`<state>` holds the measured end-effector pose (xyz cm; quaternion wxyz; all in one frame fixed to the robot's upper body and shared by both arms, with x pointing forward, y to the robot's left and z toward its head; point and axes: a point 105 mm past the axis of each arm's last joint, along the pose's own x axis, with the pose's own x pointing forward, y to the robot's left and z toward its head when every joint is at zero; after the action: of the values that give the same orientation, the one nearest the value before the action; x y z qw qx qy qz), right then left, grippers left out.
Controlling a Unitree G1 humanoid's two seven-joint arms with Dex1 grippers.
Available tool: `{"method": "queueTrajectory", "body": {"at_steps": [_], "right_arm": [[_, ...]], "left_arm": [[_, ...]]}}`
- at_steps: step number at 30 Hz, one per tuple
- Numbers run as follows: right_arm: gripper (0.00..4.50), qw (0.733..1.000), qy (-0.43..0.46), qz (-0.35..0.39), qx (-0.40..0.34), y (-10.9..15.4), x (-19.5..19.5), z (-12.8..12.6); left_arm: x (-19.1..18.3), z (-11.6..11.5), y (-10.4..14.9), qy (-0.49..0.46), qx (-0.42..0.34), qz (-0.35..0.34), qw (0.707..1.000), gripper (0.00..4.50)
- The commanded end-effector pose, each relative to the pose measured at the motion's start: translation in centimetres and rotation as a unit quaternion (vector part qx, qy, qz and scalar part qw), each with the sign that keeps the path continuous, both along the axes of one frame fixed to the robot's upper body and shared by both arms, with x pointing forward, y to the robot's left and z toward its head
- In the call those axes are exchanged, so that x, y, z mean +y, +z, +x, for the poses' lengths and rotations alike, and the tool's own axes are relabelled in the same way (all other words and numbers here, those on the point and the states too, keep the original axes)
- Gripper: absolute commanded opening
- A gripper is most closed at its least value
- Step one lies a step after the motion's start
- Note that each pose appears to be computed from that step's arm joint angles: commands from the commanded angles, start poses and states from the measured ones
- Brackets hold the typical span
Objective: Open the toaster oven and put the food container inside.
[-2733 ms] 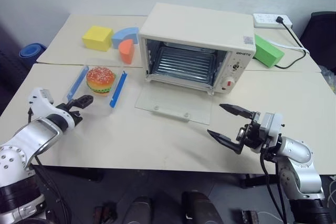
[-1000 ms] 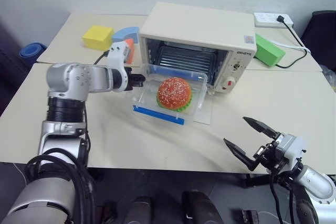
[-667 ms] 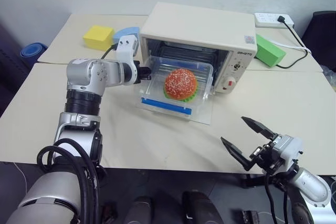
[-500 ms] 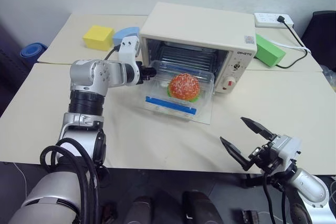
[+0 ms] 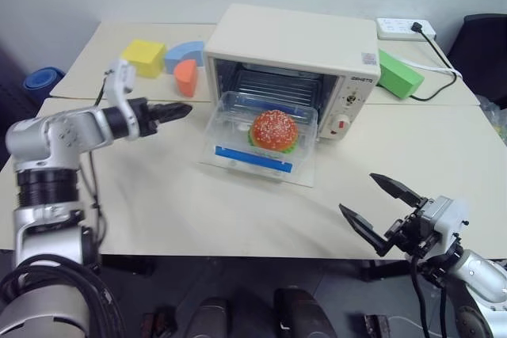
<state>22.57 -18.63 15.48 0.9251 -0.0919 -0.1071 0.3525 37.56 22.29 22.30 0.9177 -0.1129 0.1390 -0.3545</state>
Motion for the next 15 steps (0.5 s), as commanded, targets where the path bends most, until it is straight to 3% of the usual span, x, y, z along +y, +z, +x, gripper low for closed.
{"method": "queueTrajectory", "body": {"at_steps": [1, 5, 10, 13, 15], "right_arm": [[4.12, 0.999, 0.045, -0.012, -0.004, 1.1, 1.4, -0.2], [2.94, 0.994, 0.093, -0.042, 0.026, 0.4, 4.0, 0.0], [1.27, 0.991, 0.120, -0.047, 0.047, -0.7, 6.7, 1.1], [0.26, 0.990, 0.121, -0.058, 0.046, -0.9, 7.5, 2.4], [0.04, 0.991, 0.111, -0.055, 0.041, -0.7, 7.9, 3.8]], "left_arm": [[1.0, -1.0, 1.3, -0.052, -0.092, 0.043, 0.993, 2.82], [-0.5, -3.8, -1.3, -0.174, -0.163, 0.125, 0.963, 1.59], [-3.7, -5.7, -5.0, -0.240, -0.193, 0.150, 0.940, 0.09], [-5.7, -5.3, -6.2, -0.235, -0.197, 0.130, 0.943, 0.00], [-7.1, -4.5, -6.7, -0.219, -0.203, 0.118, 0.947, 0.00]]}}
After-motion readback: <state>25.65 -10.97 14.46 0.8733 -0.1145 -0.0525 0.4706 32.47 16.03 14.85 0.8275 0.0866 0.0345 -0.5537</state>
